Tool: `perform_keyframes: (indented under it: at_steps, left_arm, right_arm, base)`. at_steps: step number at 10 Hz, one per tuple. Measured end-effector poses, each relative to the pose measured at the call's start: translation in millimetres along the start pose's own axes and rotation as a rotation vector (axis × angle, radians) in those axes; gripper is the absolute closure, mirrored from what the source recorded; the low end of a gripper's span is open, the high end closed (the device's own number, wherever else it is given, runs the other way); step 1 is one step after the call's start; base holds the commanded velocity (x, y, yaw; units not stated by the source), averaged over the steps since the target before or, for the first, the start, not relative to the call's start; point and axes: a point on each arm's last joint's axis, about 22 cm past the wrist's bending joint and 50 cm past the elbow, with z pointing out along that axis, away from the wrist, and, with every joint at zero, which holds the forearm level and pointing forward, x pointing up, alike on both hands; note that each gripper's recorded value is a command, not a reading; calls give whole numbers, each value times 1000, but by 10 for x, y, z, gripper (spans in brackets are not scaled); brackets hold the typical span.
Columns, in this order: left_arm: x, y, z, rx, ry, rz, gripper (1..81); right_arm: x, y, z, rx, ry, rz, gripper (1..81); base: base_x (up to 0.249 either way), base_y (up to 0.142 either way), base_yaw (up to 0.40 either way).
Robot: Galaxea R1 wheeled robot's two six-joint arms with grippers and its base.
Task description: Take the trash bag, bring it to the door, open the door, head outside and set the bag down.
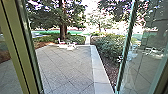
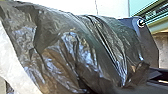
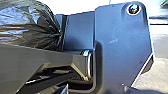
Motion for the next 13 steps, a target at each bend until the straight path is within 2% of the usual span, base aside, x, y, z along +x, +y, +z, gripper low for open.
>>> perform_keyframes:
  at_steps: [2,3,4,6,7,8,10,13]
  left_arm:
    - [17,-16,-3,2,1,0,811]
    - [25,71,15,-9,3,1,811]
    - [63,108,20,-16,10,2,811]
    - [-45,-9,-4,3,-4,0,811]
    - [9,111,20,-15,3,2,811]
    - [-14,115,18,-16,4,1,811]
    - [49,65,9,-8,9,3,811]
    - [-77,109,16,-13,-2,0,811]
  right_arm:
    - [1,-3,1,0,-1,-5,10]
    - [-4,16,-3,-1,-1,-9,10]
    - [5,-26,6,2,1,10,10]
    - [-31,6,-2,-1,-1,-1,10]
    - [-29,10,-3,0,-2,-8,10]
    - [-43,-15,2,-1,2,15,10]
    - [-30,-4,0,-1,2,-10,10]
    - [-95,-11,-1,-1,-1,-3,10]
  base:
    - [109,0,0]
    - [109,0,0]
    - [109,0,0]
    - [109,0,0]
    - [108,0,0]
    - [109,0,0]
    - [109,0,0]
    - [109,0,0]
